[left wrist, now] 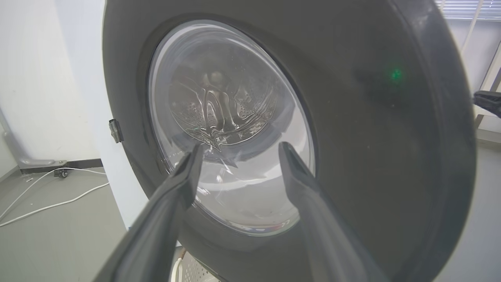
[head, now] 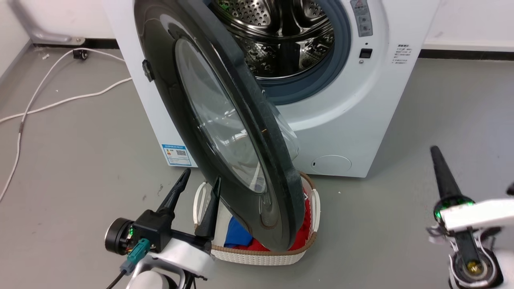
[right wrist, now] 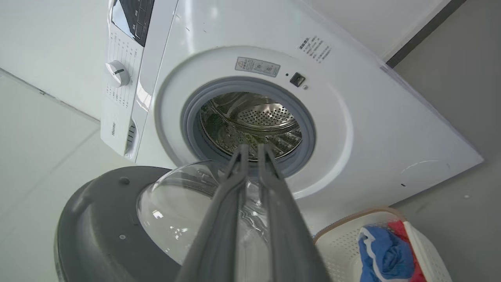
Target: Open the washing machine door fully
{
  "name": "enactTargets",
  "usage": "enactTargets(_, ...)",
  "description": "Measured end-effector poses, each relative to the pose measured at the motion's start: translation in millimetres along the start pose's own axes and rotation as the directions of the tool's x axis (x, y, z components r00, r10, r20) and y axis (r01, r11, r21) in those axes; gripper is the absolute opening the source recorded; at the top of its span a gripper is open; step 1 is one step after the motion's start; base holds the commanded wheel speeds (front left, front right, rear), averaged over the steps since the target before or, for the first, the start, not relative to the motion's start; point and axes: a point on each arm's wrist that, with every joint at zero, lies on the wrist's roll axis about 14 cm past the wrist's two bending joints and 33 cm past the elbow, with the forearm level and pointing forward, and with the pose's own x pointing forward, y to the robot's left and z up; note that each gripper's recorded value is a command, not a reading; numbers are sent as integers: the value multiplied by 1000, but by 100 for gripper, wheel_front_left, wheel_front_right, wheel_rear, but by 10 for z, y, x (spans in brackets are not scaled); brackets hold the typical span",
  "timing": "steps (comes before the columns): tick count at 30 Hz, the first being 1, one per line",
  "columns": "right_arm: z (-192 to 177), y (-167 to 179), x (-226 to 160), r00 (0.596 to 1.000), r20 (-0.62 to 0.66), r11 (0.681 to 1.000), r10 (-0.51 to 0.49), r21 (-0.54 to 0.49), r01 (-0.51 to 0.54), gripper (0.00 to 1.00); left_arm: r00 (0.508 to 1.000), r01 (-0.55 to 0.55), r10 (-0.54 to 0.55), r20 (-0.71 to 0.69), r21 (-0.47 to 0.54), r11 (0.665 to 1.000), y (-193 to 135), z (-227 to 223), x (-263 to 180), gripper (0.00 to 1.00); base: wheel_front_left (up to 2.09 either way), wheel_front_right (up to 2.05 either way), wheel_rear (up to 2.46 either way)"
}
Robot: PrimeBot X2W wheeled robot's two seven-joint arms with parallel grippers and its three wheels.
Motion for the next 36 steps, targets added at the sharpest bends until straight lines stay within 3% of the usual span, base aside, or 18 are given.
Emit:
enactTargets(1,58,-42,-60,1000,27,998,-8,-57,10,49,1000,-5,5,0,1,1000,14,1,-8,100,0,0,0)
enactTargets(2,113,-75,-116,999,52,993,-12,-113,18,95,1000,-10,10,-1,1,1000,30,-2,-18,100,0,0,0)
enactTargets(3,169,-94,-165,997,79,985,-11,-170,25,100,1000,-13,13,-4,1,1000,37,-11,-28,100,0,0,0)
enactTargets(6,307,-78,-269,989,146,937,21,-348,32,100,1000,-18,18,-2,3,1000,55,-5,-29,100,0,0,0)
enactTargets(9,402,-83,-348,982,184,865,38,-498,60,100,1000,-24,24,-4,6,1000,73,-9,-40,100,0,0,0)
enactTargets(10,435,-56,-362,980,195,834,52,-547,65,100,1000,-25,25,-4,8,1000,74,-10,-42,100,0,0,0)
enactTargets(15,553,146,-418,970,206,608,129,-789,86,100,999,-35,35,-4,14,999,109,-5,-53,100,0,0,0)
enactTargets(18,449,193,-476,976,173,523,132,-848,79,100,999,-40,40,-3,18,999,126,-2,-55,100,0,0,0)
enactTargets(21,322,108,-547,986,136,490,92,-868,74,100,999,-44,44,-1,22,999,144,6,-54,100,0,0,0)
enactTargets(27,116,29,-606,995,81,490,61,-871,41,100,999,-46,46,-8,27,999,156,-19,-48,100,0,0,0)
enactTargets(36,-12,30,-602,997,49,517,59,-856,11,100,999,-46,47,-15,33,998,160,-42,-48,100,0,0,0)
